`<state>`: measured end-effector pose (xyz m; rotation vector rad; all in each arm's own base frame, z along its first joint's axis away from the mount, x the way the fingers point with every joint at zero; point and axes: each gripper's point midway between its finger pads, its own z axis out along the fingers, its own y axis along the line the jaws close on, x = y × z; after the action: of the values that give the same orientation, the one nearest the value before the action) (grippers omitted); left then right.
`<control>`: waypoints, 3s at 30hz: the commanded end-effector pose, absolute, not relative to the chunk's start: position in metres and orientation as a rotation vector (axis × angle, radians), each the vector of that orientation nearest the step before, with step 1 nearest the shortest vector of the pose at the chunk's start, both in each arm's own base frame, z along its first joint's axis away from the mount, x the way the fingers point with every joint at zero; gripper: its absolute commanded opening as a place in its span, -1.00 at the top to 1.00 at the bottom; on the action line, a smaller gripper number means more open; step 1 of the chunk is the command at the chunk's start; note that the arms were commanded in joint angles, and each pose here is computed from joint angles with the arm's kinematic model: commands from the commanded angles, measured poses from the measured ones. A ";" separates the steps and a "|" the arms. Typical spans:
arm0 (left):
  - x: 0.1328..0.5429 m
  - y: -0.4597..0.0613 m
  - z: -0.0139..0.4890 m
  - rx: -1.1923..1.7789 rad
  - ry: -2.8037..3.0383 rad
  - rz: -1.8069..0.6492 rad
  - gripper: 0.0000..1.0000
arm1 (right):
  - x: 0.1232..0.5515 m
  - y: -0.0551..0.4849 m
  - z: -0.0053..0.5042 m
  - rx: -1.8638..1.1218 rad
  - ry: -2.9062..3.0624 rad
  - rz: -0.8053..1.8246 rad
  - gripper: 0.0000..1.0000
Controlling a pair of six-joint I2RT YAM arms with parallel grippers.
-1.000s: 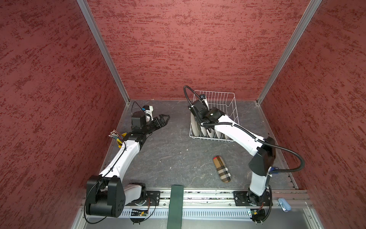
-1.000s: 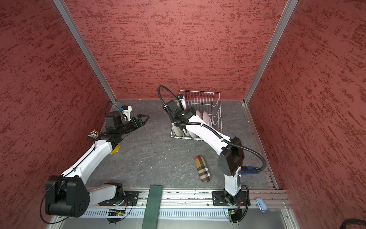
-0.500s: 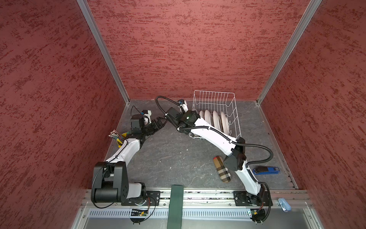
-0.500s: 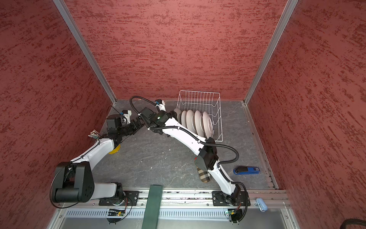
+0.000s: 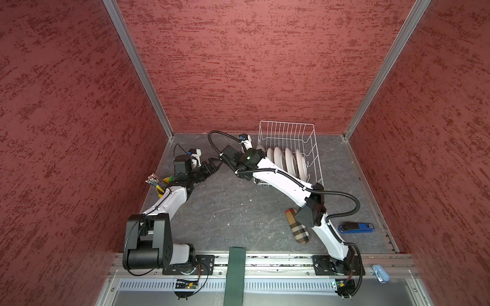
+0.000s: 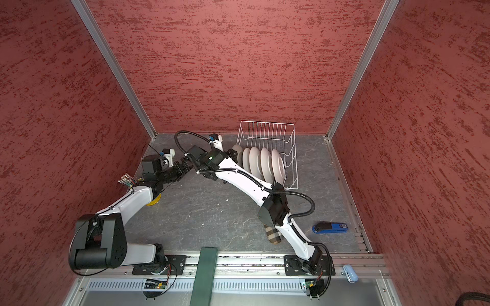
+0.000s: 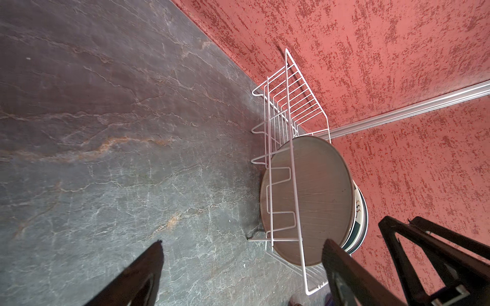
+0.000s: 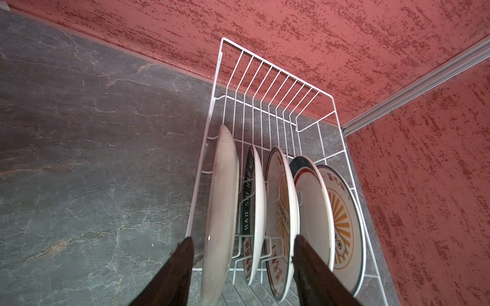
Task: Unload the plates from the dish rack
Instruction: Pick up the plate from the dish rack.
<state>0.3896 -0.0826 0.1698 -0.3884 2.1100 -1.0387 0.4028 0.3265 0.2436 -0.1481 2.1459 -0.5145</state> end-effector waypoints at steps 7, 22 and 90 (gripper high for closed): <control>0.387 -0.077 0.170 -0.393 2.094 -1.041 -0.86 | 0.415 0.333 0.220 -0.132 2.103 -0.577 -0.18; 0.388 -0.076 0.167 -0.407 2.099 -1.046 -0.85 | 0.421 0.319 0.198 -0.109 2.032 -0.730 -0.10; 0.391 -0.083 0.167 -0.403 2.116 -1.080 -0.85 | 0.418 0.313 0.205 -0.231 1.747 -1.077 1.00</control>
<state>0.3874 -0.0808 0.1617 -0.4304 2.1279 -1.0727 0.4219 0.3114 0.1911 -0.1637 1.8280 -0.9816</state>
